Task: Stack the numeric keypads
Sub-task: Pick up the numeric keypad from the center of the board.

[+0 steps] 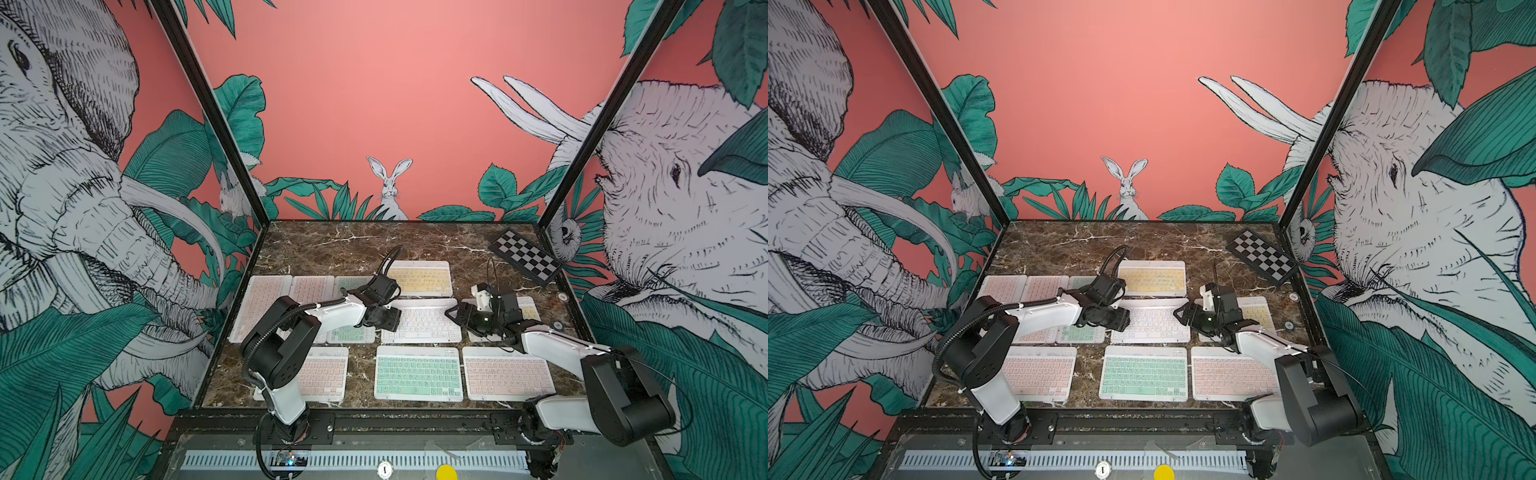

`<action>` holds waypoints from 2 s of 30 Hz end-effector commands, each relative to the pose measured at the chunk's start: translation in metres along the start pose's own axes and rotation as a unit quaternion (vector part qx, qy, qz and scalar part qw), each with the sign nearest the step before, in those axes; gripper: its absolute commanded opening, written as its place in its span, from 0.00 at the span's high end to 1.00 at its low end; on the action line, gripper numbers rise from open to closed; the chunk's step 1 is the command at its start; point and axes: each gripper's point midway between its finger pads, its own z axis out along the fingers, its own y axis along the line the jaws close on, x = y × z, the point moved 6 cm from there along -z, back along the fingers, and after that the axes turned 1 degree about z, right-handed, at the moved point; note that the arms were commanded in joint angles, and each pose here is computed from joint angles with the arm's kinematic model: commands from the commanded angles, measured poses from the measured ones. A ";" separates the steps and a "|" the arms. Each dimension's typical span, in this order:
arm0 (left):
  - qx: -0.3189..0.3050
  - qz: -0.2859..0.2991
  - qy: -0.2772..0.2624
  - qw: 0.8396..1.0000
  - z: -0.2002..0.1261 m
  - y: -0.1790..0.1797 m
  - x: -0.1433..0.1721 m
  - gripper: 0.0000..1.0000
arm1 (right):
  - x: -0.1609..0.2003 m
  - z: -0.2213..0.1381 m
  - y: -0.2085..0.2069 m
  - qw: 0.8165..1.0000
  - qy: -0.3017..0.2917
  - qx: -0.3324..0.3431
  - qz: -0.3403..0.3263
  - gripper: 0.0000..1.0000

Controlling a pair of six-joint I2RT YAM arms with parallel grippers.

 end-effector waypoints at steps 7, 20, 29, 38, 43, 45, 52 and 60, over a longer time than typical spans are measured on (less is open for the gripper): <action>0.065 0.014 0.036 0.997 0.003 -0.017 0.020 0.37 | 0.000 -0.007 0.035 0.994 0.025 -0.089 -0.059 0.27; 0.068 0.014 0.026 0.997 0.003 -0.018 0.015 0.37 | 0.001 -0.009 0.038 0.993 0.026 -0.096 -0.062 0.29; 0.058 0.012 0.018 0.998 0.001 -0.016 0.014 0.37 | 0.003 -0.008 0.033 0.994 0.032 -0.080 -0.067 0.38; 0.045 0.002 -0.007 0.999 -0.004 -0.014 0.008 0.37 | 0.007 -0.006 0.028 0.994 0.040 -0.078 -0.065 0.64; 0.028 -0.005 -0.041 0.999 -0.019 -0.012 -0.001 0.37 | 0.007 -0.010 0.030 0.994 0.037 -0.082 -0.062 0.91; 0.018 -0.011 -0.054 0.998 -0.028 -0.011 -0.006 0.37 | 0.006 -0.013 0.033 0.993 0.035 -0.089 -0.063 1.00; -0.035 -0.023 -0.110 0.993 -0.085 -0.008 -0.030 0.36 | -0.006 -0.032 0.060 0.988 0.013 -0.137 -0.065 1.00; -0.082 -0.032 -0.122 0.989 -0.129 -0.002 -0.050 0.33 | -0.031 -0.051 0.091 0.981 -0.026 -0.177 -0.074 1.00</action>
